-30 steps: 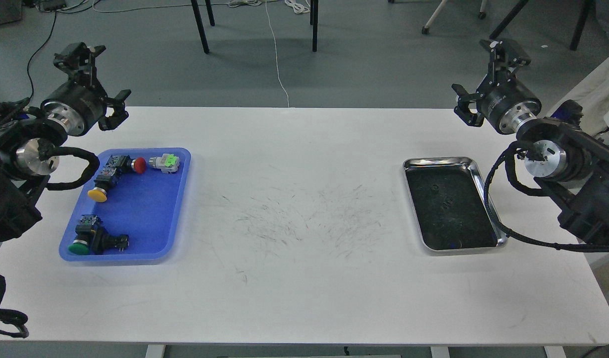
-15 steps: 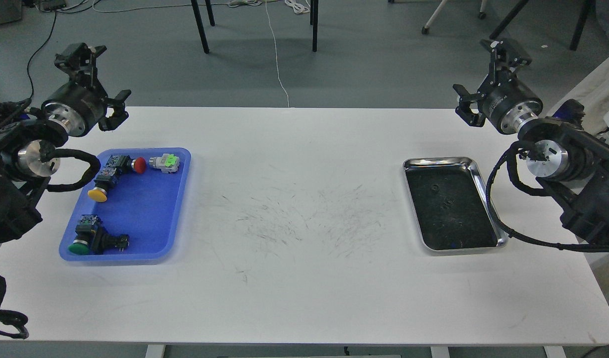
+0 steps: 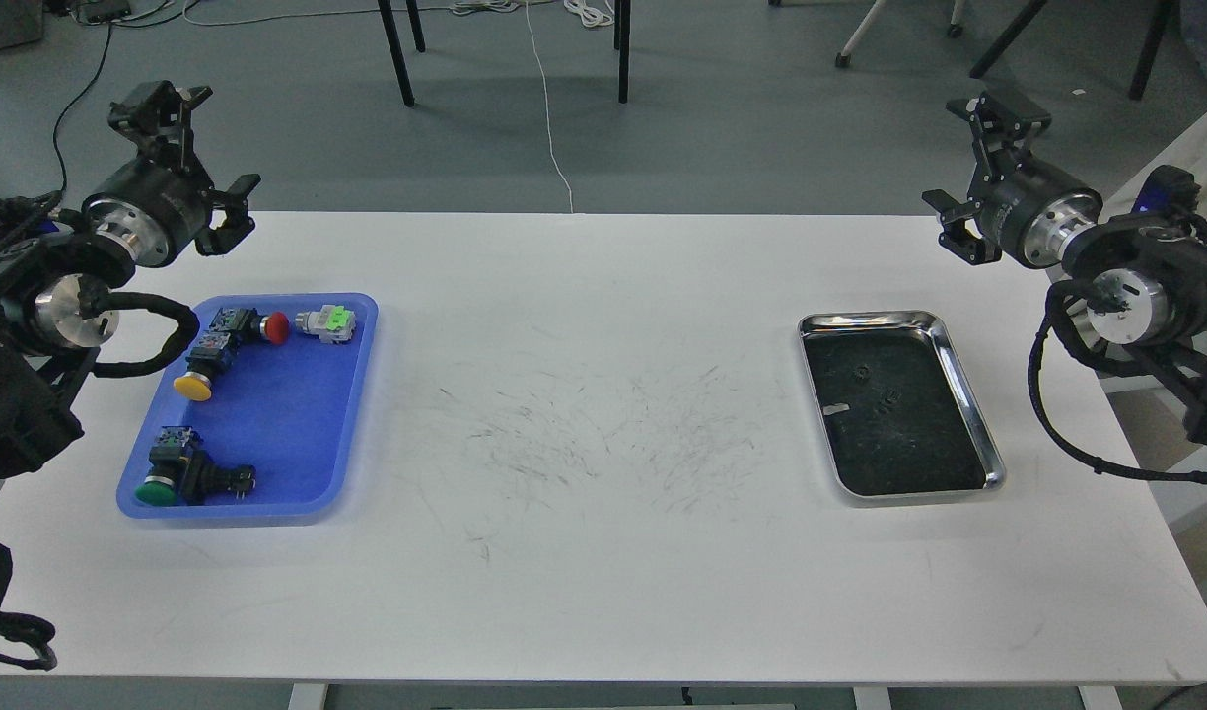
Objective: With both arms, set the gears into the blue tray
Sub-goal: 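Move the right gripper forward over the steel tray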
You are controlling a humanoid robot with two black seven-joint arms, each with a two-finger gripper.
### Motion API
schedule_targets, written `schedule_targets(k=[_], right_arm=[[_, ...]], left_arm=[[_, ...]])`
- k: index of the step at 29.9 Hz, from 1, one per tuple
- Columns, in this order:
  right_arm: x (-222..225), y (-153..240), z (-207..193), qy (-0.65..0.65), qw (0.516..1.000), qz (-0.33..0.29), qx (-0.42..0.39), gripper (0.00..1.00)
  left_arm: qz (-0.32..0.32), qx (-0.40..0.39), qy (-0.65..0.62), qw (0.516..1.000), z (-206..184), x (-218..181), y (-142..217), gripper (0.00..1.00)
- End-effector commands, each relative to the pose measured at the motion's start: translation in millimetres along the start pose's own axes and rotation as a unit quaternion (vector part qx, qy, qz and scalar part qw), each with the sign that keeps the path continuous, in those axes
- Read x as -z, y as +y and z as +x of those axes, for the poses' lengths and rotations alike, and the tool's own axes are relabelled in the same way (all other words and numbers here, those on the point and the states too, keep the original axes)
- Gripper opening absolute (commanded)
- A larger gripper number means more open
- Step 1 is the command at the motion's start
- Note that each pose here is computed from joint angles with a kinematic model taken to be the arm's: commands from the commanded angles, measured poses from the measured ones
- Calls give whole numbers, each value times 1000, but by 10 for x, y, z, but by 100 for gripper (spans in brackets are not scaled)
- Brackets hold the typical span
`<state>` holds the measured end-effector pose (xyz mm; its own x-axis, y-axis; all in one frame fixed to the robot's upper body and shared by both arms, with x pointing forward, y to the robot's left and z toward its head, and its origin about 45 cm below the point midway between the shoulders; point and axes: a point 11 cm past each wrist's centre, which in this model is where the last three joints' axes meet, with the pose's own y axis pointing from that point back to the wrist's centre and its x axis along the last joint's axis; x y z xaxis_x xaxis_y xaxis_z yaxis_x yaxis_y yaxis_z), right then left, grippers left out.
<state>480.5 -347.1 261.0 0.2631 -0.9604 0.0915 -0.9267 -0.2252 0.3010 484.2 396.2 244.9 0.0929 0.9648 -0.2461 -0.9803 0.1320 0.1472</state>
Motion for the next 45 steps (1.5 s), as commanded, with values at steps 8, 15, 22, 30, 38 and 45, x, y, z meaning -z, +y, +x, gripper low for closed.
schedule_targets(k=[8, 15, 22, 30, 38, 45], right_arm=[[356, -7, -167, 210, 974, -61, 55, 99], [417, -50, -363, 275, 955, -68, 86, 99], [302, -118, -560, 381, 914, -83, 116, 98], [-22, -197, -865, 578, 792, -103, 171, 97], [-325, -151, -987, 662, 702, -115, 235, 97], [-473, -72, -998, 670, 682, -110, 271, 96]], left_arm=[[-3, -2, -3, 1000, 23, -44, 6, 99], [-5, -4, -3, 1000, 47, -73, 14, 99], [-8, -8, -6, 1000, 87, -102, 31, 99], [-9, -13, -9, 1000, 143, -130, 58, 99], [-9, -14, -9, 1000, 145, -130, 58, 99], [-6, -16, -9, 1000, 165, -105, 72, 99]])
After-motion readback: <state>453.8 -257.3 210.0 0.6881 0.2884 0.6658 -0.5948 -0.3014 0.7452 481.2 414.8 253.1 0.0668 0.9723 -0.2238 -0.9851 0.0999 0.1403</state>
